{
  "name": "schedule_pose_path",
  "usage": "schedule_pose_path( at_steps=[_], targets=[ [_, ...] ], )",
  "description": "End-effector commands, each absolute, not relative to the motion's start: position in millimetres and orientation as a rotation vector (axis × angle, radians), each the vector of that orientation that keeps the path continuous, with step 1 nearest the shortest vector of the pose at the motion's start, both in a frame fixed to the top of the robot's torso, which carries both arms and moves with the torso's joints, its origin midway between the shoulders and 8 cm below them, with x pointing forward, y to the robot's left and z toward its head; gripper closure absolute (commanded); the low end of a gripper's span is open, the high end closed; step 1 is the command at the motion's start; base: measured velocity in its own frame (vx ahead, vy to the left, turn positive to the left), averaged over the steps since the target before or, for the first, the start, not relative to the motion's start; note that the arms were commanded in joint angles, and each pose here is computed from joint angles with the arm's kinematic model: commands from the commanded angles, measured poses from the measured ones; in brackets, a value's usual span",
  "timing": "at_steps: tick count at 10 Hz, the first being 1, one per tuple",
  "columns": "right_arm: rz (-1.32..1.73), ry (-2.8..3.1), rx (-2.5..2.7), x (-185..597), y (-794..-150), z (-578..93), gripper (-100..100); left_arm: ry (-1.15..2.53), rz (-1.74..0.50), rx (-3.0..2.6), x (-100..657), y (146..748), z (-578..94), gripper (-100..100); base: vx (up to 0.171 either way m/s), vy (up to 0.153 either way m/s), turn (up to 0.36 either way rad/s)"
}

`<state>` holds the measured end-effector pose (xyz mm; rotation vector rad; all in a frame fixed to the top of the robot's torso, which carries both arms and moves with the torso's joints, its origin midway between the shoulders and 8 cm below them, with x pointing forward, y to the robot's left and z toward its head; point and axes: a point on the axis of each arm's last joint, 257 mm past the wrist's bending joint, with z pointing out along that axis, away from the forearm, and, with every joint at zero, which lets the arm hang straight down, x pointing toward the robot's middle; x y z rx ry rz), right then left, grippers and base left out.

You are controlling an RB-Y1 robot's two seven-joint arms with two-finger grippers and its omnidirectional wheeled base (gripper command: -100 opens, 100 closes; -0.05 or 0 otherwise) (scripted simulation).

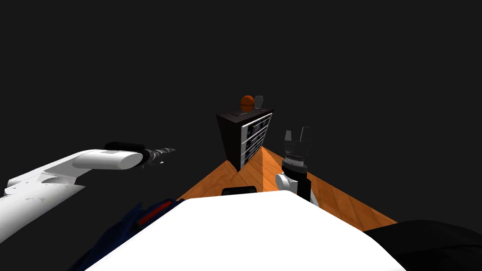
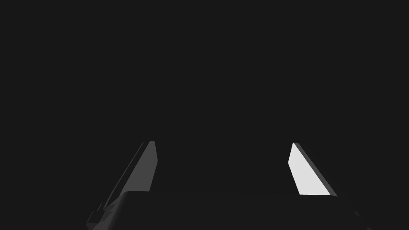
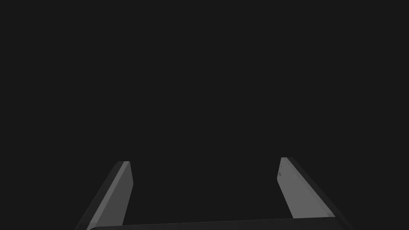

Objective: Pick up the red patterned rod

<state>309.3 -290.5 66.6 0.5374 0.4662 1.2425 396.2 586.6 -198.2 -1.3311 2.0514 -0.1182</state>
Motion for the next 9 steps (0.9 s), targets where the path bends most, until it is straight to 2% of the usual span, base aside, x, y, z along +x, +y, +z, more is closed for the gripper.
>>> schedule_pose_path(
  at_steps=[1,3,6,8,9],
  targets=[
    [1.242,0.466,0.537,309.3,-290.5,66.6,0,2.063,-0.067,-1.373,388.2,606.2,-186.7,-100,0.027,-0.040,-0.248],
    [1.242,0.466,0.537,309.3,-290.5,66.6,0,2.085,-0.036,-1.380,383.9,609.8,-177.9,-100,0.023,-0.023,-0.041],
    [1.242,0.466,0.537,309.3,-290.5,66.6,0,2.101,0.038,-1.461,366.8,636.8,-152.2,-100,0.042,-0.042,-0.226],
    [1.242,0.466,0.537,309.3,-290.5,66.5,0,2.119,0.067,-1.459,364.3,637.3,-141.4,-100,0.042,-0.032,-0.035],
    [1.242,0.466,0.537,309.3,-290.5,66.5,0,2.127,0.094,-1.505,354.5,646.5,-130.7,-100,0.047,-0.036,-0.281]
  ],
)
